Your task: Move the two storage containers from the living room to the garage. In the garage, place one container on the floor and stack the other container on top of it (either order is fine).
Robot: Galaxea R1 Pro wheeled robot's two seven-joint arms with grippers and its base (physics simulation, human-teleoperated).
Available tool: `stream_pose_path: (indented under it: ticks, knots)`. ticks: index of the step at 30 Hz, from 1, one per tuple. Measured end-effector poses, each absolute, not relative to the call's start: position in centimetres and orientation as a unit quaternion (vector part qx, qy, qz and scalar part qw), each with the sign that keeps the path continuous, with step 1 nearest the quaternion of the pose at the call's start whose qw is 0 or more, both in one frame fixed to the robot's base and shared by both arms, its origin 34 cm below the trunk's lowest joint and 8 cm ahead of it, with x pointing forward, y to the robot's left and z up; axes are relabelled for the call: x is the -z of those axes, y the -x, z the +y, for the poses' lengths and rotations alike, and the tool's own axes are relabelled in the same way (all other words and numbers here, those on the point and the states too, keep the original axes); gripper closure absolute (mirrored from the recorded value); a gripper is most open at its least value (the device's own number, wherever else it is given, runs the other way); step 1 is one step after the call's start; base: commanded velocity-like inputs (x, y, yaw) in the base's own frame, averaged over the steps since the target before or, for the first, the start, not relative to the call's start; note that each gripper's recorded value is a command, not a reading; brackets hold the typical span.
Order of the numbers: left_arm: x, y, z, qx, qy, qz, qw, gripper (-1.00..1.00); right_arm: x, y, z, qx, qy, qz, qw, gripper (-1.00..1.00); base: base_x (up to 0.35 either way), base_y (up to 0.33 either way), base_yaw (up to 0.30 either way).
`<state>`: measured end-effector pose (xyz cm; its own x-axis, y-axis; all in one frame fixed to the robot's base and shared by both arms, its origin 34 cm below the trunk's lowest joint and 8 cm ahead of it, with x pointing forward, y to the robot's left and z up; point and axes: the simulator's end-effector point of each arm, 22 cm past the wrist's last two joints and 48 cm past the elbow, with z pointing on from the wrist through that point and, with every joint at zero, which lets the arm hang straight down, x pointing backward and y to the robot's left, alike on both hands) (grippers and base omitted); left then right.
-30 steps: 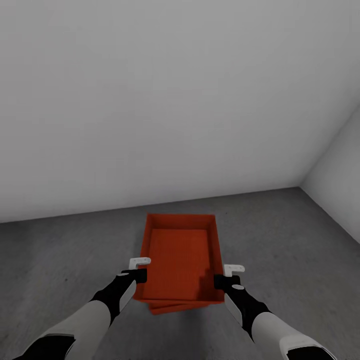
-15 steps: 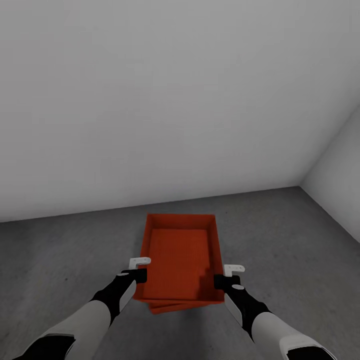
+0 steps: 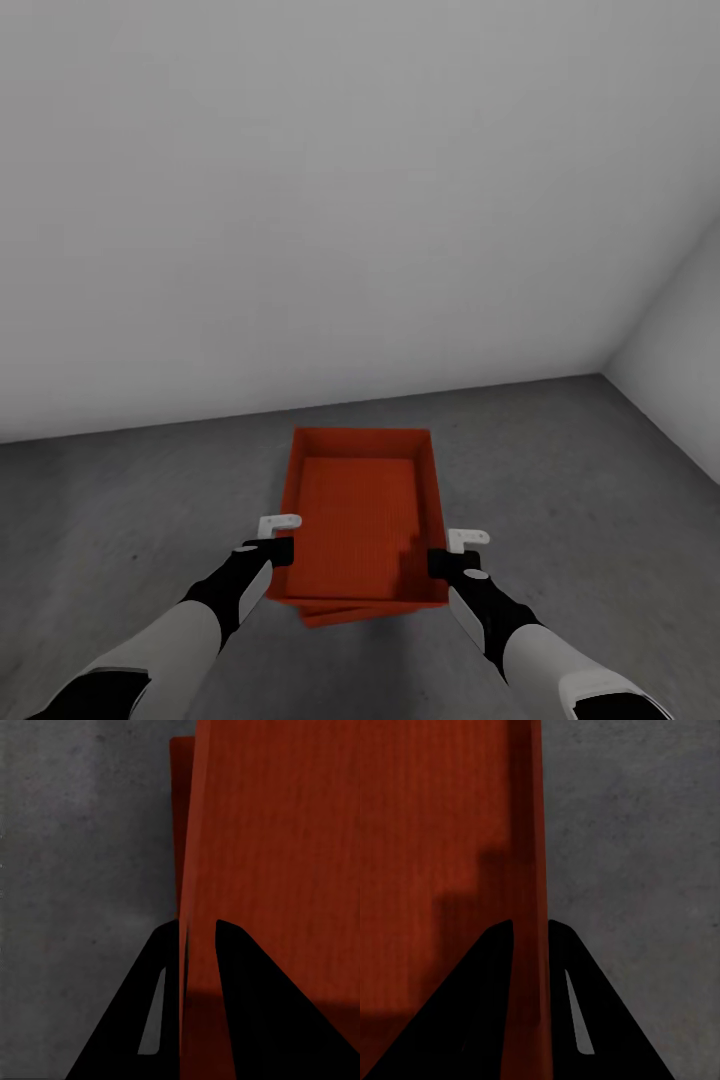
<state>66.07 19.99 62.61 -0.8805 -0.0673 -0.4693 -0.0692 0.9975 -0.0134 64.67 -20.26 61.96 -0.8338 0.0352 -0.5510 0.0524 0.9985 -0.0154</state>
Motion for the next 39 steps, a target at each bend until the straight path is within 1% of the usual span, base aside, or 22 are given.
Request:
stream_pose_path:
  ticks: [21, 39]
  knots:
    - [-62.61, -66.07, 19.96, -0.002, 0.035, 0.970, 0.242, 1.00, -61.96, -64.68, -20.29, 0.015, -0.023, 0.957, 0.287, 1.00, 0.000, 0.000, 0.253]
    - [-62.71, -66.24, 19.93, -0.002, 0.035, 0.969, 0.245, 1.00, -62.05, -64.81, -20.32, 0.015, -0.023, 0.956, 0.291, 1.00, 0.000, 0.000, 0.017]
